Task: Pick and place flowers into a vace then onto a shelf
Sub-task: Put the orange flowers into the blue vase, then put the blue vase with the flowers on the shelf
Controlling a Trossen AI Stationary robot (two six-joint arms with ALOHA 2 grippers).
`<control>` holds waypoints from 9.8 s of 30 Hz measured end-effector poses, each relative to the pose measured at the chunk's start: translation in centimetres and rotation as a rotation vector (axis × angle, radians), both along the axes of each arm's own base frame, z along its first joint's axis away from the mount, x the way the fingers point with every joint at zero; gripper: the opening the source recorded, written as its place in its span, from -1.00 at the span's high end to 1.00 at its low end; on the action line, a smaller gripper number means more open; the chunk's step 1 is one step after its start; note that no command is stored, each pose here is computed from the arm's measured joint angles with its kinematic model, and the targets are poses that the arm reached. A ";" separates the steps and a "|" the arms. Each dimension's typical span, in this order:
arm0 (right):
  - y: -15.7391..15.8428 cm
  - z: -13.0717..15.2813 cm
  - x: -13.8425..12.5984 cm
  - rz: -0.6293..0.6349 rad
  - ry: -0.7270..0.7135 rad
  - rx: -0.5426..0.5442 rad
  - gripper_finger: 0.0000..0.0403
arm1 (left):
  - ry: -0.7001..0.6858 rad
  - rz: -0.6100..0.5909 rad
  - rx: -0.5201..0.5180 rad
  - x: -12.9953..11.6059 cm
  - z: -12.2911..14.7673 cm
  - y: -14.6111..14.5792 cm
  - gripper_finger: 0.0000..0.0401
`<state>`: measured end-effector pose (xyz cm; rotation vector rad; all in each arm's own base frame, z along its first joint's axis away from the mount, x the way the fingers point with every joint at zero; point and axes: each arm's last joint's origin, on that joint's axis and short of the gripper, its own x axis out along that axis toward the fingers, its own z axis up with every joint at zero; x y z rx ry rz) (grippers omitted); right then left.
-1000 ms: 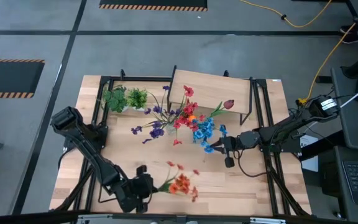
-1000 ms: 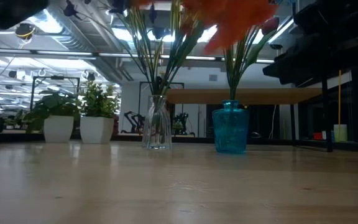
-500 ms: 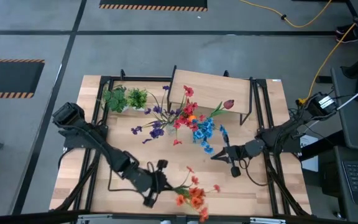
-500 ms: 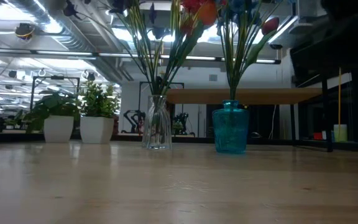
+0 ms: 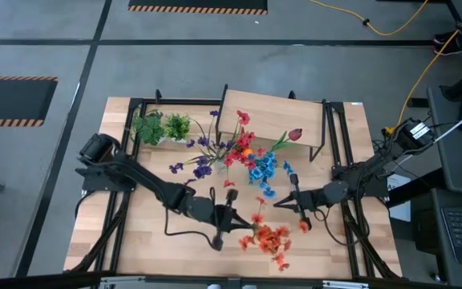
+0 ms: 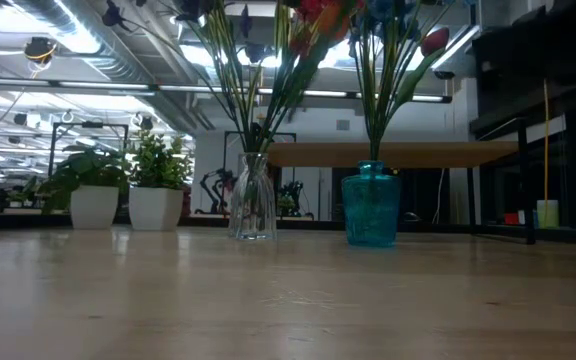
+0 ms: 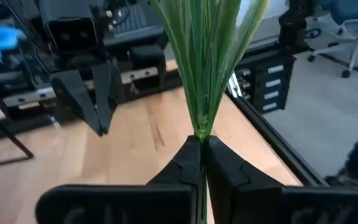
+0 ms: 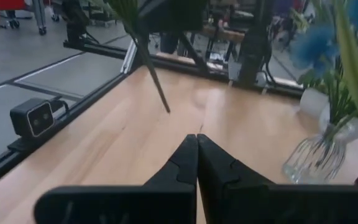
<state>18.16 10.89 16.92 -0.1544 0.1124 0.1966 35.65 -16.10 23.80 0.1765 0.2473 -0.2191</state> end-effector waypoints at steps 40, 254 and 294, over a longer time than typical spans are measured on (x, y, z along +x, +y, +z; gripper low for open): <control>0.7 3.5 2.6 0.019 -0.133 -0.044 0.38 | -0.268 0.201 -0.027 4.6 -3.6 3.7 0.98; -8.6 -1.1 0.9 -0.393 0.215 0.074 -0.37 | -0.010 0.233 -0.188 -5.7 -8.6 -0.9 0.98; -10.0 -4.4 6.8 -0.466 0.204 0.063 -0.37 | -0.010 0.229 -0.179 -5.8 -8.6 -1.0 0.98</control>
